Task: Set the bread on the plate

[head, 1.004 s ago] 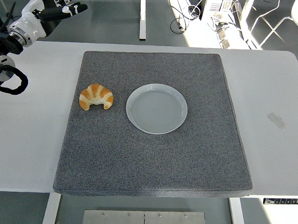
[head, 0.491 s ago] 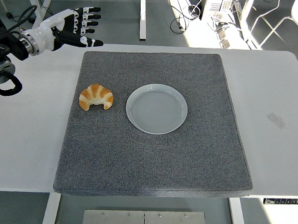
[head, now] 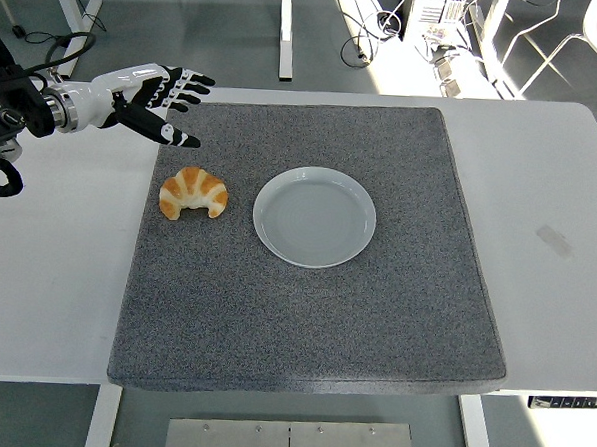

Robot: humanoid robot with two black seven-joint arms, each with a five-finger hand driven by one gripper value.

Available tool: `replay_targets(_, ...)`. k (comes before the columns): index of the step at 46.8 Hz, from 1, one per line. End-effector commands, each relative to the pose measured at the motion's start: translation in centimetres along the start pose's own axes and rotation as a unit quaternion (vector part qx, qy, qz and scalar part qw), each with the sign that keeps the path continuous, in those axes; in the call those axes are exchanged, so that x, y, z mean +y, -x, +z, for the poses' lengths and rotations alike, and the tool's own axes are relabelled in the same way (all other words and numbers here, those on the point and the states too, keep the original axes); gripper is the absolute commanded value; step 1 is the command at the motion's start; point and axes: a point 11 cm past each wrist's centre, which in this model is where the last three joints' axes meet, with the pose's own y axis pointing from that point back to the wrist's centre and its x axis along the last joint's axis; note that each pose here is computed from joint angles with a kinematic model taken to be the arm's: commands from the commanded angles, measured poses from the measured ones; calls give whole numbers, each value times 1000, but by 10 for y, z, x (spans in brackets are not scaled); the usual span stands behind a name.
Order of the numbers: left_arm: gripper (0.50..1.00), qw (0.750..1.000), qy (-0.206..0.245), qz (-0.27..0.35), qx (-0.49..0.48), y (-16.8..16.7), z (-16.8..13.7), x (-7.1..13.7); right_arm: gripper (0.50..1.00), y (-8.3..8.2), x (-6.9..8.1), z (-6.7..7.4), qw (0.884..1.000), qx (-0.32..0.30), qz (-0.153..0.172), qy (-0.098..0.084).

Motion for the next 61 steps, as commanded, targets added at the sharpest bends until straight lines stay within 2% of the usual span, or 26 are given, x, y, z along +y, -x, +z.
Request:
replay_targets(1, 884, 1000, -1, -4, -12, 1, 0, 0, 1000, 0, 0, 0, 1000, 0, 0, 0)
replay_targets(13, 884, 999, -19, -21, -36, 3, -4, 2, 1000, 0, 0, 0, 1000, 0, 0, 0)
replay_targets(19, 887, 999, -31, -18, -41, -3, -13, 10, 1000, 0, 0, 0, 1000, 0, 0, 0)
replay_targets(28, 924, 997, -34, -44, -44, 12, -17, 14, 1000, 0, 0, 0, 1000, 0, 0, 0)
replay_targets(42, 925, 993, -54, -58, -86, 17, -27, 15, 1000, 0, 0, 0, 1000, 0, 0, 0)
replay_targets(52, 924, 982, -72, -55, -165, 16, -33, 15, 1000, 0, 0, 0, 1000, 0, 0, 0)
replay_targets(61, 924, 981, -70, -46, -173, 15, -33, 12, 1000, 0, 0, 0, 1000, 0, 0, 0)
